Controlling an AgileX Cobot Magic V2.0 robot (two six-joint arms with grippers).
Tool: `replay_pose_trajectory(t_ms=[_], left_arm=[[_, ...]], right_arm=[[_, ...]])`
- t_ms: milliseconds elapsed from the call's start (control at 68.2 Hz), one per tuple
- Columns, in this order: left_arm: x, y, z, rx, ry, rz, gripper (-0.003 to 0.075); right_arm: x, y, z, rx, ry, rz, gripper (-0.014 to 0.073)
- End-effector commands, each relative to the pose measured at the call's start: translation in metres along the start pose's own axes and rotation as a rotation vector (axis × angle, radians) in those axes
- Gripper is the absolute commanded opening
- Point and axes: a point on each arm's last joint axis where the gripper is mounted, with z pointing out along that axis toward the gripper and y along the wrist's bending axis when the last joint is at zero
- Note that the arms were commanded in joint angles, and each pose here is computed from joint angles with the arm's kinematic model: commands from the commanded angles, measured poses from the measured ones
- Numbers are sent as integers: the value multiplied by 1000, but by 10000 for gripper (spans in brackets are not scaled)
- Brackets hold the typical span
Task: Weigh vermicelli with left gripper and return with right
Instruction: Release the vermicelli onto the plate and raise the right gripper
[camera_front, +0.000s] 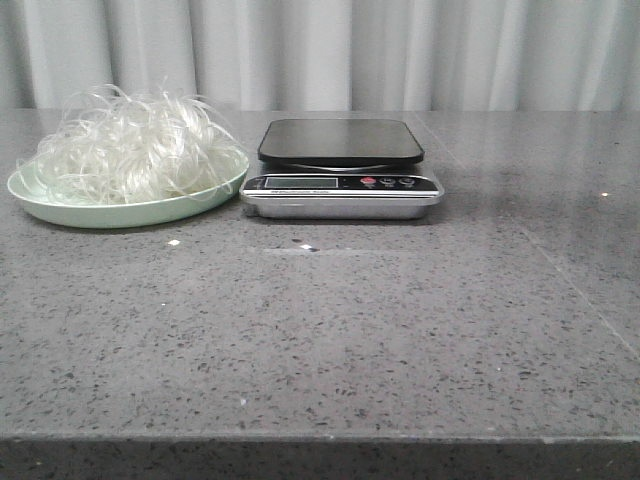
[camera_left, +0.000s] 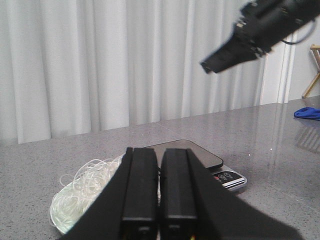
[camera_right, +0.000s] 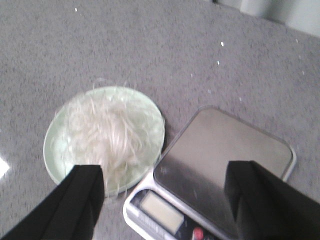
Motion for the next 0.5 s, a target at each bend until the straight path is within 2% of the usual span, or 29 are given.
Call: replay_pose_trajectory(t_ms=[0, 220, 484], left_arm=[[-15, 0, 0, 0, -91, -1, 127], [-14, 0, 0, 0, -89, -1, 127], [-14, 0, 0, 0, -83, -1, 127]], right_arm=[[9, 0, -45, 11, -188, -19, 598], [81, -6, -101, 32, -335, -41, 598], [160, -12, -151, 54, -470, -101, 598]])
